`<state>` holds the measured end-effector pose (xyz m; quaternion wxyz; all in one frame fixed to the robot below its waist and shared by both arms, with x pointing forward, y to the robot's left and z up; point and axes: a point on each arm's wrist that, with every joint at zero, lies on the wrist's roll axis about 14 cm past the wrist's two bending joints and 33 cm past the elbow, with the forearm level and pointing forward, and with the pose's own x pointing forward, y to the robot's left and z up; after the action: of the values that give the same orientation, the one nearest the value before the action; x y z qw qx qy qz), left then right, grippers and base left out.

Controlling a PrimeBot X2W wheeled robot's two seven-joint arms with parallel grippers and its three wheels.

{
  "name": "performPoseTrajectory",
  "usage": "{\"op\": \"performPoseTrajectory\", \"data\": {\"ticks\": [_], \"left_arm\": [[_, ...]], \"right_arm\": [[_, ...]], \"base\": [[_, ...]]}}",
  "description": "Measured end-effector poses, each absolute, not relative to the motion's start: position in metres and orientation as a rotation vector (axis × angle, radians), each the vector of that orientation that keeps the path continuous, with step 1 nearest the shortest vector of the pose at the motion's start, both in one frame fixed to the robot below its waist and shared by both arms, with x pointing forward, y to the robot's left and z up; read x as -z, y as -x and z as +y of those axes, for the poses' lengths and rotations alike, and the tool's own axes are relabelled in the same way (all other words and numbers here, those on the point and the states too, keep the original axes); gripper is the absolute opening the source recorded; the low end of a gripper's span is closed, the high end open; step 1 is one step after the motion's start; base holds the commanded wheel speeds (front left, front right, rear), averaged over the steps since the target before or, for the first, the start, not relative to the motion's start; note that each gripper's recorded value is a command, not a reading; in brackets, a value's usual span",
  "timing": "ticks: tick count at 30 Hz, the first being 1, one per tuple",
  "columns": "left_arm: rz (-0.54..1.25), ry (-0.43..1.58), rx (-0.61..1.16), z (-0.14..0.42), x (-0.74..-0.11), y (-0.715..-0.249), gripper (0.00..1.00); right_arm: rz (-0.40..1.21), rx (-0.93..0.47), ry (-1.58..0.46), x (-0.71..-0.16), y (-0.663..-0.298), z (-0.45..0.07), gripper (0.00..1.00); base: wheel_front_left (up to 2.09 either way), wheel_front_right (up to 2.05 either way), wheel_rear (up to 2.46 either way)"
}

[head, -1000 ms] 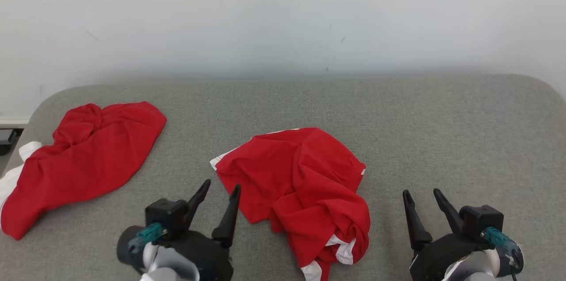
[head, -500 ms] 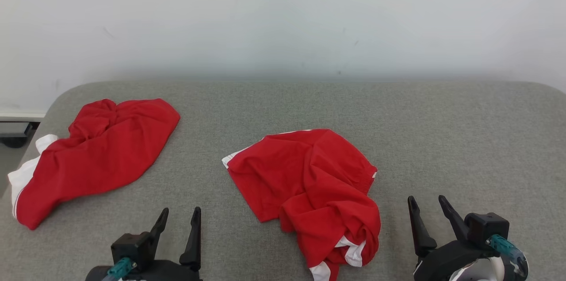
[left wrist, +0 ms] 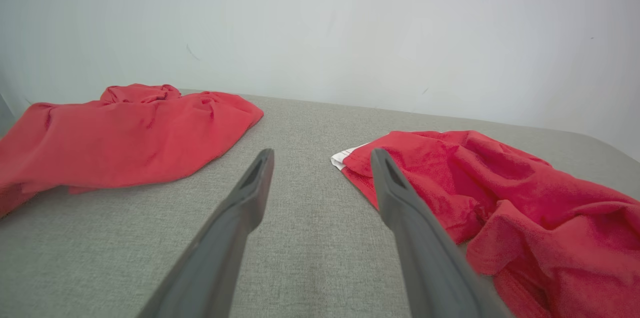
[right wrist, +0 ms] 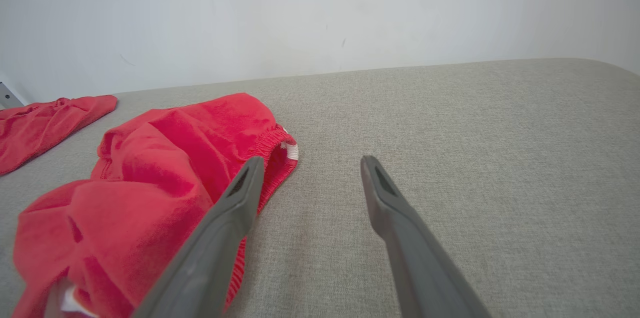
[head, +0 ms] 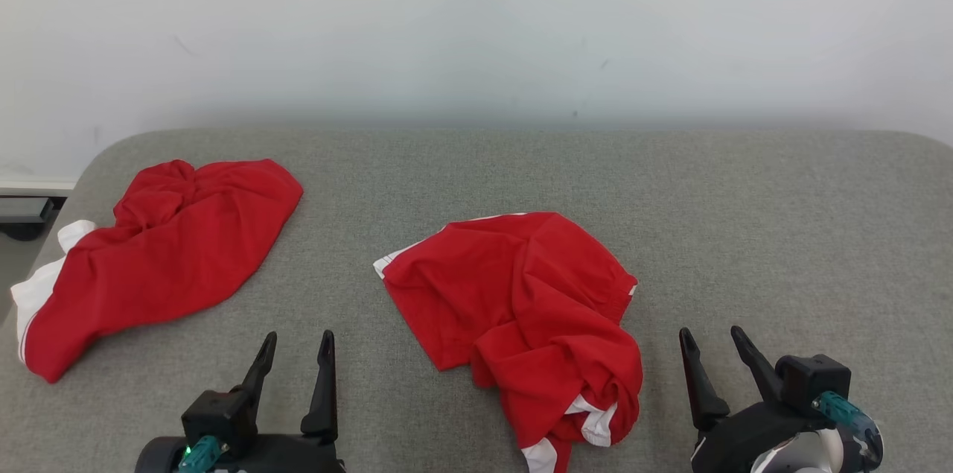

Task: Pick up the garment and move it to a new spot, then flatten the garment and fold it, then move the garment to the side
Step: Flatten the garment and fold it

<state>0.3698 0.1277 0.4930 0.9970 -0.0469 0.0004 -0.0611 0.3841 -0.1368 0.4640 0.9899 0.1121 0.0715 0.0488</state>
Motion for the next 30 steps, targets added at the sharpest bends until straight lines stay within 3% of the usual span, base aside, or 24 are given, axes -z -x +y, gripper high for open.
{"op": "performPoseTrajectory", "data": {"ticks": [13,30], "left_arm": [[-0.052,0.089,0.125,0.12,-0.508,-0.372,1.0],[-0.028,0.098,0.084,0.13,-0.503,-0.372,1.0]], "right_arm": [[0.155,-0.144,-0.208,-0.478,-0.425,-0.127,1.0],[0.428,-0.192,-0.22,-0.426,-0.459,-0.097,1.0]], "base": [[0.0,0.0,0.0],[0.0,0.0,0.0]]}}
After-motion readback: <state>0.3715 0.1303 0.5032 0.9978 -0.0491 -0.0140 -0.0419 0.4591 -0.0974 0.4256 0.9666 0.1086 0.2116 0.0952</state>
